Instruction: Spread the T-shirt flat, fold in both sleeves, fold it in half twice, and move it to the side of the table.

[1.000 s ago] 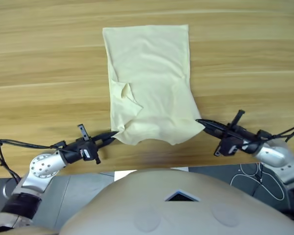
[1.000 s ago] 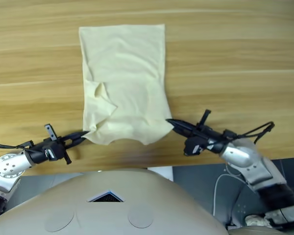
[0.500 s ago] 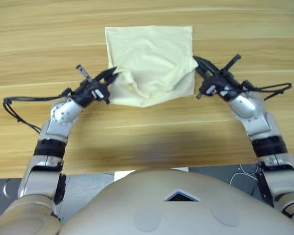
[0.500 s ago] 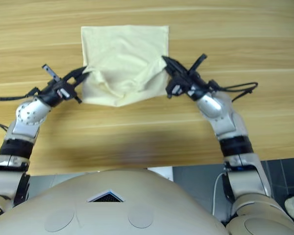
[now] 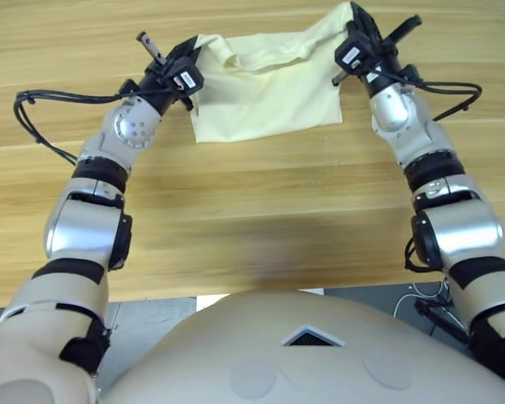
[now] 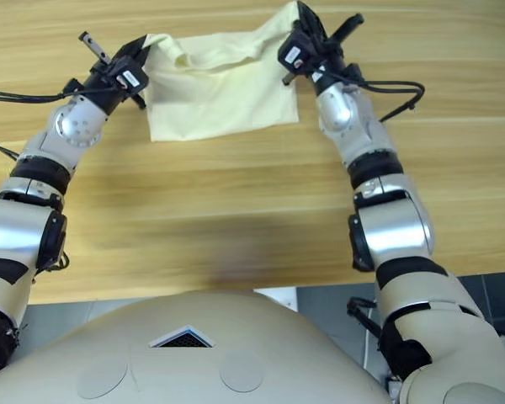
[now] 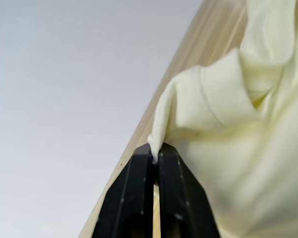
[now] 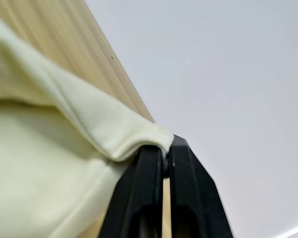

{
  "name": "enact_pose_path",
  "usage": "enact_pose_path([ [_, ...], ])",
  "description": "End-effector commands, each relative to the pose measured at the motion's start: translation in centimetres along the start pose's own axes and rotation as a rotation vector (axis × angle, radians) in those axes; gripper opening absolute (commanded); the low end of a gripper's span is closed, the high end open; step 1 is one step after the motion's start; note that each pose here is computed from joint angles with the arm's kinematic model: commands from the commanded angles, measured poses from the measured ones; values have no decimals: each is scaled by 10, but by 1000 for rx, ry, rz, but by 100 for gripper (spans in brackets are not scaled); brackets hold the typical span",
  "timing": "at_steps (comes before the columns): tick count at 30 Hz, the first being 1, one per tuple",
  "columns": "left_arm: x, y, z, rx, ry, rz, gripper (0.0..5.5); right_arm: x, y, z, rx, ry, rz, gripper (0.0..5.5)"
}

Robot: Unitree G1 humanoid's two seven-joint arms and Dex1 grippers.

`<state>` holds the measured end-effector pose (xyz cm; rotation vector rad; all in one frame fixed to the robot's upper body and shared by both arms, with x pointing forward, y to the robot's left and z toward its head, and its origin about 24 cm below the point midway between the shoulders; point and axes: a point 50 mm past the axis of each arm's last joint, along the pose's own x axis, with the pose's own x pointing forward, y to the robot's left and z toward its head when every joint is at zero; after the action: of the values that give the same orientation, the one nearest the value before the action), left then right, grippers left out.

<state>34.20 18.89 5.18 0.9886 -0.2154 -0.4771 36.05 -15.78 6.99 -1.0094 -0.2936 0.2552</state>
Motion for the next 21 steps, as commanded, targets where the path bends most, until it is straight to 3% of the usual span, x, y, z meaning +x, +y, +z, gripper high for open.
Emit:
enact_pose_path([
  [1, 7, -2, -3, 18, 60, -6, 0, 11, 3, 3, -6, 37, -4, 3],
  [5, 8, -11, -9, 41, 139, -42, 0, 17, 7, 6, -10, 67, 1, 3],
  [10, 10, -19, -13, 0, 207, -58, 89, 21, 13, 10, -10, 92, 11, 96],
  [17, 19, 4, -13, 6, 278, 82, 195, 23, 20, 11, -40, 119, 40, 207],
  [21, 17, 10, -22, 14, 376, 145, 256, 18, 50, 38, -33, -34, 110, 273],
])
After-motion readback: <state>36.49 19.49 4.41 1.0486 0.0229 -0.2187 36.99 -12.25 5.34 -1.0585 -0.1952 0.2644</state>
